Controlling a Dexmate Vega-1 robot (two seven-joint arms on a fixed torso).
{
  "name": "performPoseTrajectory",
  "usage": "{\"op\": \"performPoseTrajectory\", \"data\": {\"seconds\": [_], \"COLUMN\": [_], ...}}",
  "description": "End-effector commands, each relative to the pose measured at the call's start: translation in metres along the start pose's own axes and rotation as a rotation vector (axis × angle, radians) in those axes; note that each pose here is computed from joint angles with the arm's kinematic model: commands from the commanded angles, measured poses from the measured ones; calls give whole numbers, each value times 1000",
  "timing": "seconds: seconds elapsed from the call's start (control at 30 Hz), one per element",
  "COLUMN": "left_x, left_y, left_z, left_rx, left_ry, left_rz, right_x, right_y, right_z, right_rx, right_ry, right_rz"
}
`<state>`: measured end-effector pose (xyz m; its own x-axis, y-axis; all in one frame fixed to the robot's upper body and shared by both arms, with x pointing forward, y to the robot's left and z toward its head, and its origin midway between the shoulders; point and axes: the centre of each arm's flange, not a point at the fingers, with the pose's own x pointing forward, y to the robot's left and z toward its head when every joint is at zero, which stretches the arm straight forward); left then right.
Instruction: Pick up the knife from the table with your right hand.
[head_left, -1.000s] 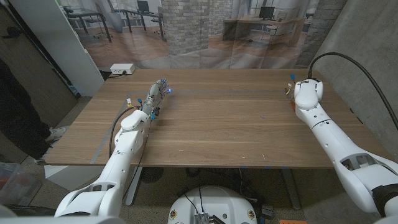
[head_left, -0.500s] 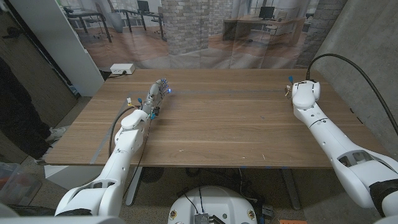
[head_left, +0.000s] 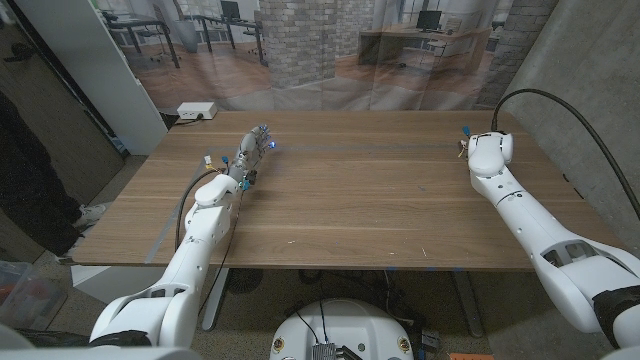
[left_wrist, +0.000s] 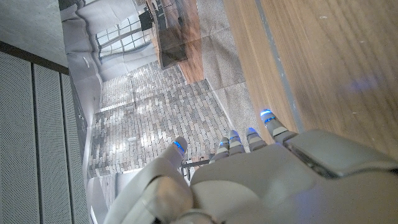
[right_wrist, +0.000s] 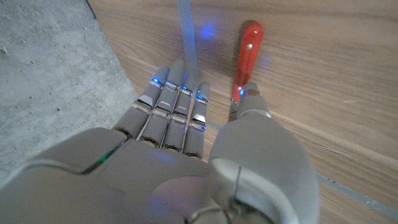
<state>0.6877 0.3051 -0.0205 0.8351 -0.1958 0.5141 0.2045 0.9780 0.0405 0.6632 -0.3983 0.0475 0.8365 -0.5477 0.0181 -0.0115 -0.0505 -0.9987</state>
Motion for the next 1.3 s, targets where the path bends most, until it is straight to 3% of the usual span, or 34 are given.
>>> {"op": "performPoseTrajectory", "data": {"seconds": [0.03,1.3], "left_x": [2,3], "left_y": [2,2], "left_z": [1,2], "left_rx": [1,1], "left_ry": [-2,-2], "left_rz": [-3,-3], "right_x": [2,3], "right_y": [6,19], "right_z": [4,8], "right_rx": [-18,-29], "right_ry": [9,3], "right_rz": [16,22]}}
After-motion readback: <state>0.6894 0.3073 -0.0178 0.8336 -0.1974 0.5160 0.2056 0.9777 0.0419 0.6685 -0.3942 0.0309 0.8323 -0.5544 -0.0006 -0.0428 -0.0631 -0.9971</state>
